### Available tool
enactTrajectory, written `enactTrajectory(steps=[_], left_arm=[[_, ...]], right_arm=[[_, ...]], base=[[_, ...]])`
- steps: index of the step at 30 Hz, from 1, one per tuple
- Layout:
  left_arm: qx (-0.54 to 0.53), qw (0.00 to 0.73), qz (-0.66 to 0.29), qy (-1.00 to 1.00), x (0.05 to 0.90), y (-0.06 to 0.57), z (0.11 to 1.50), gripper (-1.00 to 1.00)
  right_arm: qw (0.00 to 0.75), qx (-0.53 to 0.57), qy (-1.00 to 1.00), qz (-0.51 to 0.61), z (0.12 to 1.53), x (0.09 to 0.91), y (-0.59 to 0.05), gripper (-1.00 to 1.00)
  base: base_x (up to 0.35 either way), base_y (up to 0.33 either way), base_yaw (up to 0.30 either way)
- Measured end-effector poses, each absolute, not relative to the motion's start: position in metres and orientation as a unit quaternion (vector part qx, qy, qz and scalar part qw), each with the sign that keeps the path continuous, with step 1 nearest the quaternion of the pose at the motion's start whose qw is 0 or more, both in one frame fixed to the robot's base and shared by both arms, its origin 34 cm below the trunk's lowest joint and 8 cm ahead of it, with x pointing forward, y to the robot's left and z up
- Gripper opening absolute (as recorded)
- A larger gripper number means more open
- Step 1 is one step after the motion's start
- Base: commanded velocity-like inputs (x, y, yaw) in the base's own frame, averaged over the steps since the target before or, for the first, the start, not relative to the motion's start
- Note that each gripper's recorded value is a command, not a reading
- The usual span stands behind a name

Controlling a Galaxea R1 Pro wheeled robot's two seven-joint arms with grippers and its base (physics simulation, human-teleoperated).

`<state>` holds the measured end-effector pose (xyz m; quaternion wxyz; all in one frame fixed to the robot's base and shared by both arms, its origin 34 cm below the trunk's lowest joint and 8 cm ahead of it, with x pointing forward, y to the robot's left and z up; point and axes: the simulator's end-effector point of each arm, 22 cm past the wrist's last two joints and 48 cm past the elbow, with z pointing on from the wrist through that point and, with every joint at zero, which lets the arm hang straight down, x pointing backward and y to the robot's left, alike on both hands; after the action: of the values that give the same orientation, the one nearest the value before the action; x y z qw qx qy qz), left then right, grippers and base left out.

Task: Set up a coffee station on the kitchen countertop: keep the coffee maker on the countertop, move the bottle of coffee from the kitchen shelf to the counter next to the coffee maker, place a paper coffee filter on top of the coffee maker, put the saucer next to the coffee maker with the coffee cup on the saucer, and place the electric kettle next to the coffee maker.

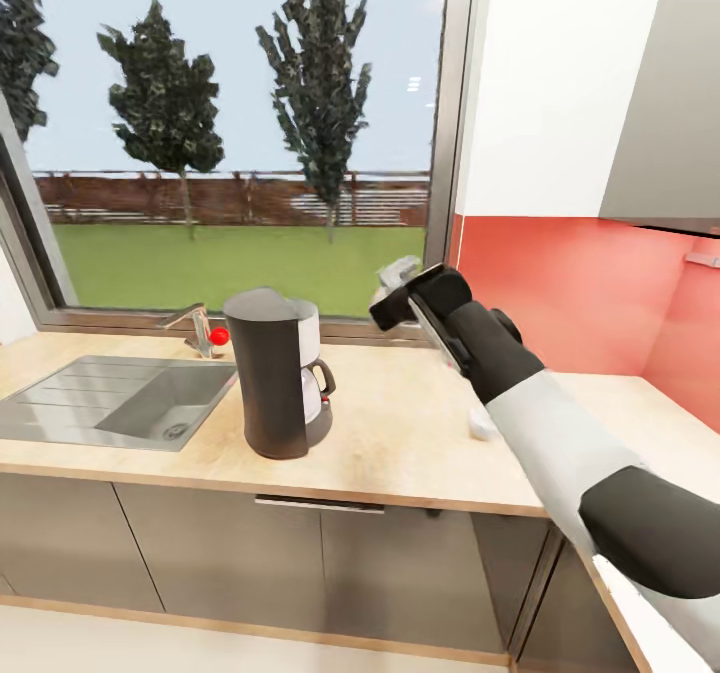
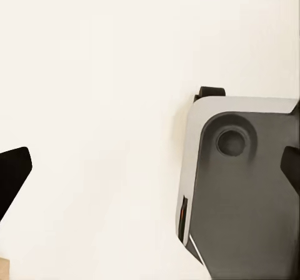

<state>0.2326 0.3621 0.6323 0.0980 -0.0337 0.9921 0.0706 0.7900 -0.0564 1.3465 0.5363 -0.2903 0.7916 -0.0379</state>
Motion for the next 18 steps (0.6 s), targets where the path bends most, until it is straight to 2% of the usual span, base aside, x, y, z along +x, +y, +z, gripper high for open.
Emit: enactTrajectory(steps=[4,15,18], left_arm=[[-0.019,0.095,0.069,0.993,0.232,0.36,0.632,1.0],[-0.014,0.093,0.063,0.994,0.231,0.353,0.631,1.0],[-0.014,0.093,0.063,0.994,0.231,0.354,0.631,1.0]], right_arm=[[0.521,-0.345,0.777,-0.072,1.334,0.781,-0.035,-1.0],[0.514,-0.356,0.776,-0.077,1.384,0.793,-0.034,-1.0],[0.509,-0.363,0.778,-0.072,1.399,0.79,-0.008,-1.0]], base=[[0.0,0.0,0.0],[0.0,0.0,0.0],[0.0,0.0,0.0]])
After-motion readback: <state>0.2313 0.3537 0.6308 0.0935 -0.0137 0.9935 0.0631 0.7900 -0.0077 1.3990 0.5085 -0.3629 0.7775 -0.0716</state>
